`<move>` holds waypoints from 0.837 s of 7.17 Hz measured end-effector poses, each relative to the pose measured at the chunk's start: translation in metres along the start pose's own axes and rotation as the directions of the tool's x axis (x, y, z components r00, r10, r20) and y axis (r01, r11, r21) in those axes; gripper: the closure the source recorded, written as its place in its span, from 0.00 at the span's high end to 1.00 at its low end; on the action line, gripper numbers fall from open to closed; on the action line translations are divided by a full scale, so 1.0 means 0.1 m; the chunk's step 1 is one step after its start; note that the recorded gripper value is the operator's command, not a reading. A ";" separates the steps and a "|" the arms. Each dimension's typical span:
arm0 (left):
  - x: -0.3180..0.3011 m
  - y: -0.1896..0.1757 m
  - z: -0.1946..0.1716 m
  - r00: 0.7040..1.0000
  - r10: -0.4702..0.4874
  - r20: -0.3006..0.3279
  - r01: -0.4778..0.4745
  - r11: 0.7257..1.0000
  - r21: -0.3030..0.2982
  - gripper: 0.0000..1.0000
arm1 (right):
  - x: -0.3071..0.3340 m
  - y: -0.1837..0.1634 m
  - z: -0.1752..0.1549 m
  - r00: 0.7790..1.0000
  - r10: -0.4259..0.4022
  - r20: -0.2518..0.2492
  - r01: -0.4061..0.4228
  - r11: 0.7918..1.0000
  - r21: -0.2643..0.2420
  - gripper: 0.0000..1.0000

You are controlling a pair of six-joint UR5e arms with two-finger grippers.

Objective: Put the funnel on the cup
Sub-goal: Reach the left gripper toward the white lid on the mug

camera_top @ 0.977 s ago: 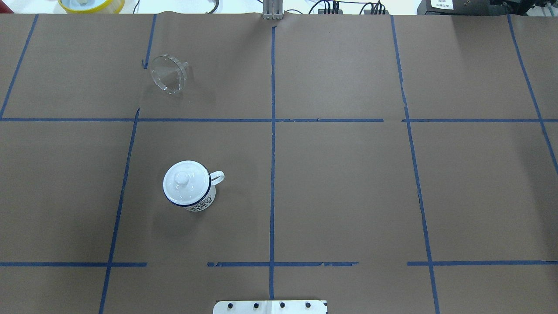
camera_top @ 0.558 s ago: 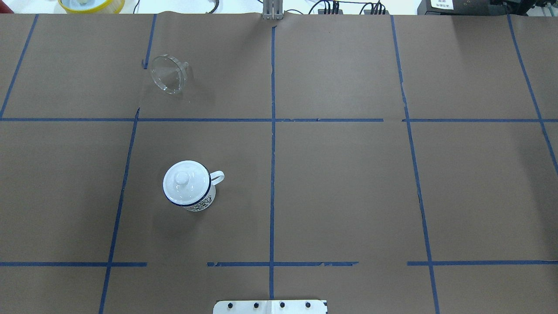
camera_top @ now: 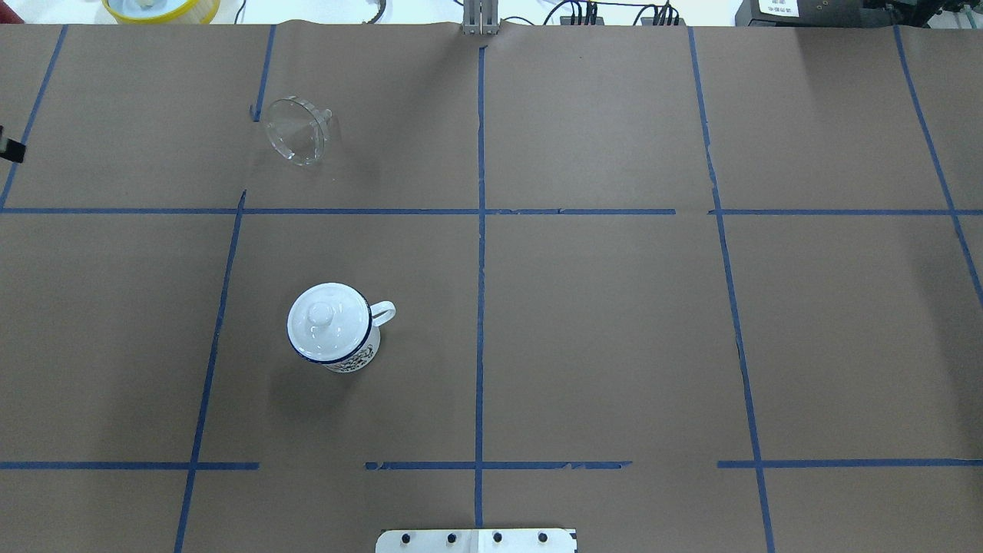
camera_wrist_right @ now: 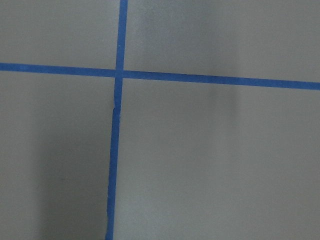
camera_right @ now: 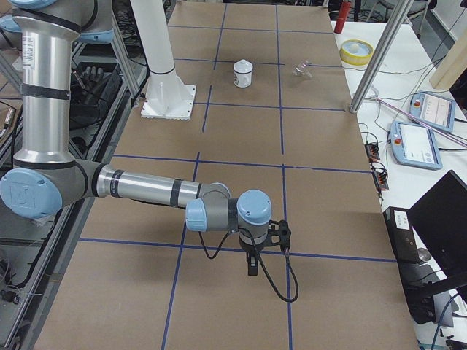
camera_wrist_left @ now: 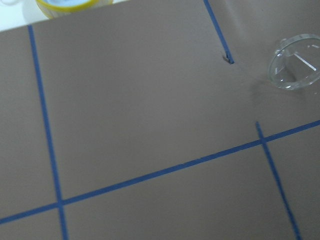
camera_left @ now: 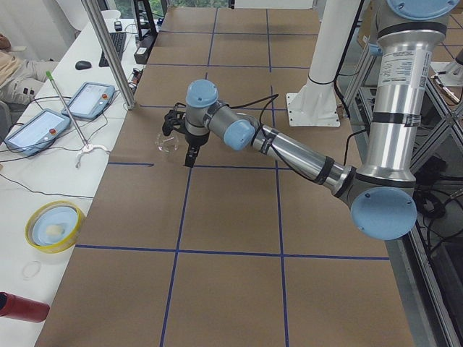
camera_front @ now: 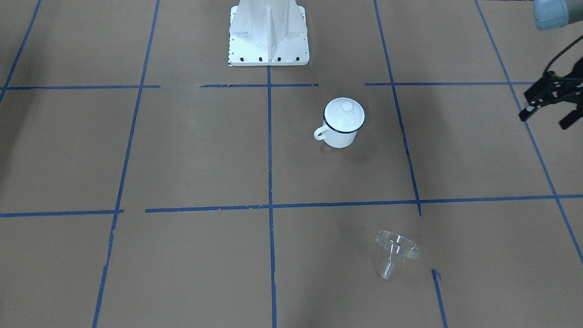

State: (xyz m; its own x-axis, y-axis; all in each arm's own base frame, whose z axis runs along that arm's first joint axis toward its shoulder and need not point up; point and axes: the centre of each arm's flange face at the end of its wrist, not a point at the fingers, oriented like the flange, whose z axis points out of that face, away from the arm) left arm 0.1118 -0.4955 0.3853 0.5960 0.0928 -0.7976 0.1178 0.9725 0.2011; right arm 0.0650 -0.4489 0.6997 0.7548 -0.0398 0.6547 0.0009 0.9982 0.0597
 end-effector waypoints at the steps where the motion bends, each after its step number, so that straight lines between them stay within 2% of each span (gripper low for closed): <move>1: 0.66 0.09 0.21 0.995 -0.098 -0.029 0.097 0.995 -0.025 1.00 | 0.00 0.00 0.00 1.000 0.000 0.000 0.000 1.000 0.000 1.00; 2: 1.28 0.24 0.46 0.983 -0.180 -0.047 0.177 0.982 -0.062 1.00 | 0.00 0.00 0.00 1.000 0.000 0.000 0.000 1.000 0.000 1.00; 3: 1.80 0.42 0.73 0.968 -0.247 -0.034 0.244 0.966 -0.083 1.00 | 0.00 0.00 0.00 1.000 0.000 0.000 0.000 1.000 0.000 1.00; 5: 2.62 0.74 1.09 0.946 -0.319 0.053 0.322 0.942 -0.095 1.00 | 0.00 0.00 0.00 1.000 0.000 0.000 0.000 1.000 0.000 1.00; 6: 2.82 0.86 1.19 0.941 -0.328 0.085 0.335 0.937 -0.099 1.00 | 0.00 0.00 0.00 1.000 0.000 0.000 0.000 1.000 0.000 1.00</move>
State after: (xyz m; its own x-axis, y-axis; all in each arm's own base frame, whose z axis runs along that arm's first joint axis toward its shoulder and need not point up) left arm 0.3845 -0.4111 0.2448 0.5895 -0.2498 -0.7682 0.2318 0.9633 -0.1354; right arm 0.0650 -0.4489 0.6997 0.7548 -0.0399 0.6547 0.0009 0.9982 0.0597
